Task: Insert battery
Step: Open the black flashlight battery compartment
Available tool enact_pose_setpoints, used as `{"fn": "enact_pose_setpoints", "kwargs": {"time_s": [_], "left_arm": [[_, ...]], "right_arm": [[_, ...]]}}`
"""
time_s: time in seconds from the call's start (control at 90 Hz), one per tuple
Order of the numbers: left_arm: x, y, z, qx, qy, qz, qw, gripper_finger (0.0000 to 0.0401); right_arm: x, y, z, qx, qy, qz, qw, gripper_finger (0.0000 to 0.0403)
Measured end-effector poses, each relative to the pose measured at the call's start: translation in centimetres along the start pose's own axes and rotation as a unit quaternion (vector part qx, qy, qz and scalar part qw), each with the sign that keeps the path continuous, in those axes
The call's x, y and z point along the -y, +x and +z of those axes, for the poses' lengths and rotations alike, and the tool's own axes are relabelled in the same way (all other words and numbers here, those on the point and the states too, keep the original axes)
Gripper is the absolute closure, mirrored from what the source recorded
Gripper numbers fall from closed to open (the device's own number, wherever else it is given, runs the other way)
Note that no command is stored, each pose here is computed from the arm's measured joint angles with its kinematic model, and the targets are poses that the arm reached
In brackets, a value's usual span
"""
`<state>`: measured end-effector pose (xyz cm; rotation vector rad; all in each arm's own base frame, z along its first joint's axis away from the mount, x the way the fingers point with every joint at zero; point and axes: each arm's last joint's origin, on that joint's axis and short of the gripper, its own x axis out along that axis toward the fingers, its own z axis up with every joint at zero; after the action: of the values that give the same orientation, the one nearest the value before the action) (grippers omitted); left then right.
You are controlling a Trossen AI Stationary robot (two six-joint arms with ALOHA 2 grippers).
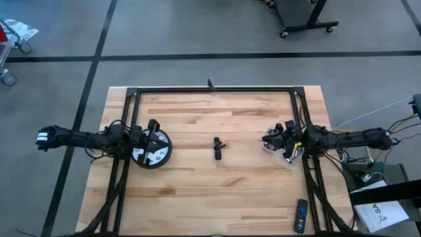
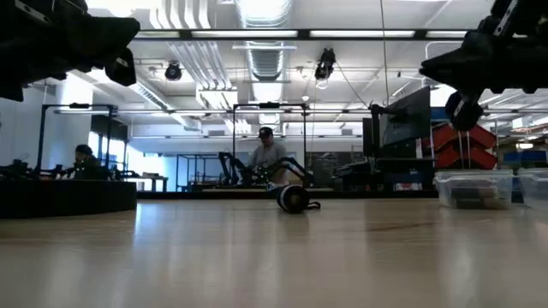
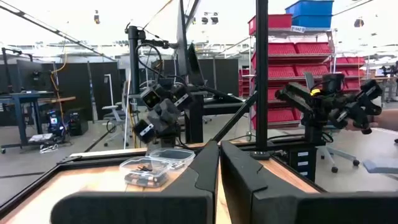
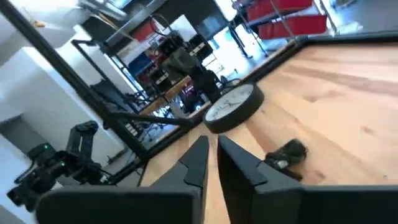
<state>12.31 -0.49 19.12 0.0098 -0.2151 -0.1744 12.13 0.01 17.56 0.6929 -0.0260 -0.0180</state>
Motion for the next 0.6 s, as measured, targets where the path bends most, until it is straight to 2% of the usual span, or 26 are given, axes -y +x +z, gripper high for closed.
{"fn": "enact_pose_setpoints", "kwargs": {"time_s": [0.2,0.333,0.478,0.6], "left_arm": [[0.0,0.0,0.0,0.0,0.0,0.0,1.0,0.0401],[0.0,0.0,0.0,0.0,0.0,0.0,1.0,0.0401],[0.0,0.0,0.0,0.0,0.0,0.0,1.0,0.0401],[0.0,0.0,0.0,0.0,0.0,0.0,1.0,0.0401]], "right_arm": [[-1.5,3.7,2.0,-0.019,-0.016,-0.074,0.997,0.0295],[-1.9,7.1,2.8,-0.023,-0.027,-0.144,0.989,0.0255],[-1.9,11.2,2.7,-0.037,0.021,-0.192,0.981,0.0228],[-1.8,14.7,2.2,-0.072,0.047,-0.192,0.978,0.0216]]}}
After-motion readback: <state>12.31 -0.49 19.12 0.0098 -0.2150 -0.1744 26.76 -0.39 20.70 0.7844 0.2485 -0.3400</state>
